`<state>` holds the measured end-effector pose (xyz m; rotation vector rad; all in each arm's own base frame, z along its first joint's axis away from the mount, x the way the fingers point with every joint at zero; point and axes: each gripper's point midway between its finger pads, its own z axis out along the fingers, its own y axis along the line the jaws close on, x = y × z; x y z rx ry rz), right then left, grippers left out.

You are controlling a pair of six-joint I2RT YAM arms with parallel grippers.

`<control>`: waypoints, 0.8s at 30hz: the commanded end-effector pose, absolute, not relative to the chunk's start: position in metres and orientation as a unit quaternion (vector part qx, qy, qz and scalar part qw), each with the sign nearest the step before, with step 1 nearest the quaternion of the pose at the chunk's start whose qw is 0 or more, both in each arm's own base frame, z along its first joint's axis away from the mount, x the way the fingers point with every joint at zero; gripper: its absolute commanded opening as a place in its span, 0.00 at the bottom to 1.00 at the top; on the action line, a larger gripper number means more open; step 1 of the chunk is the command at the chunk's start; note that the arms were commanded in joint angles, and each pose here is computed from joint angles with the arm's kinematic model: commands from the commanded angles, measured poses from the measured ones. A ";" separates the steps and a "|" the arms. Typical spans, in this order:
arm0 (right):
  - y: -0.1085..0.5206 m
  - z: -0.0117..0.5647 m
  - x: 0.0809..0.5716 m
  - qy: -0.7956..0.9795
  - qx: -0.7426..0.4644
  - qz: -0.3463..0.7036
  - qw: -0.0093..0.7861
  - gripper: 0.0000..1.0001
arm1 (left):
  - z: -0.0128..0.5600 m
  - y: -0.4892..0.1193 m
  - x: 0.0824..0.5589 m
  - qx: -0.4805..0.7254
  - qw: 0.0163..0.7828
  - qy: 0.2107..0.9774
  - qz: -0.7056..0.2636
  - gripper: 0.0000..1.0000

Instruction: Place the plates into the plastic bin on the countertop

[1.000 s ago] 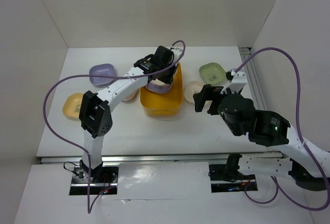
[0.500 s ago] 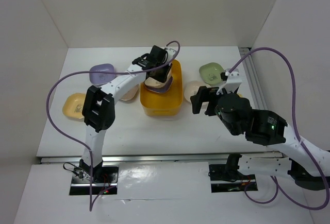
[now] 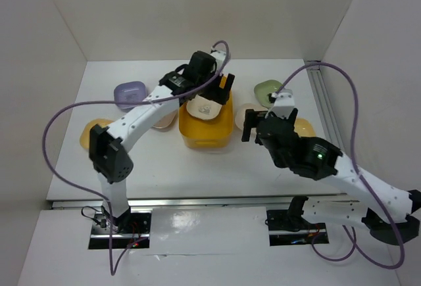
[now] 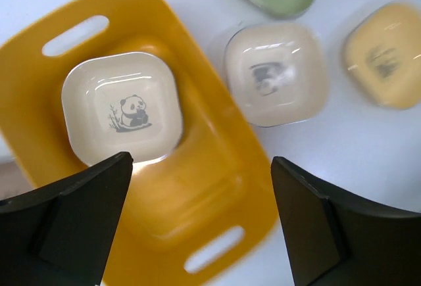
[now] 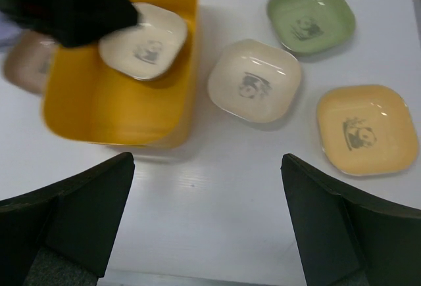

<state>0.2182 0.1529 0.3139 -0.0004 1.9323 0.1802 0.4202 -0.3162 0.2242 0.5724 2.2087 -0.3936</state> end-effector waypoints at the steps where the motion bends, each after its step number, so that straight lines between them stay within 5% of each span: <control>1: 0.168 0.267 0.248 0.841 -0.008 0.024 0.541 1.00 | 0.336 -0.282 0.382 0.131 0.486 0.843 -0.190 1.00; 5: 0.151 0.204 0.316 0.886 0.030 0.070 0.458 1.00 | 0.355 -0.247 0.325 0.065 0.497 0.842 -0.202 1.00; 12: 0.103 0.149 0.378 0.900 0.063 0.061 0.426 1.00 | 0.326 -0.183 0.250 0.033 0.470 0.864 -0.176 1.00; 24: 0.083 0.065 0.403 0.930 0.111 0.022 0.350 0.89 | 0.294 -0.108 0.193 0.004 0.470 0.874 -0.121 1.00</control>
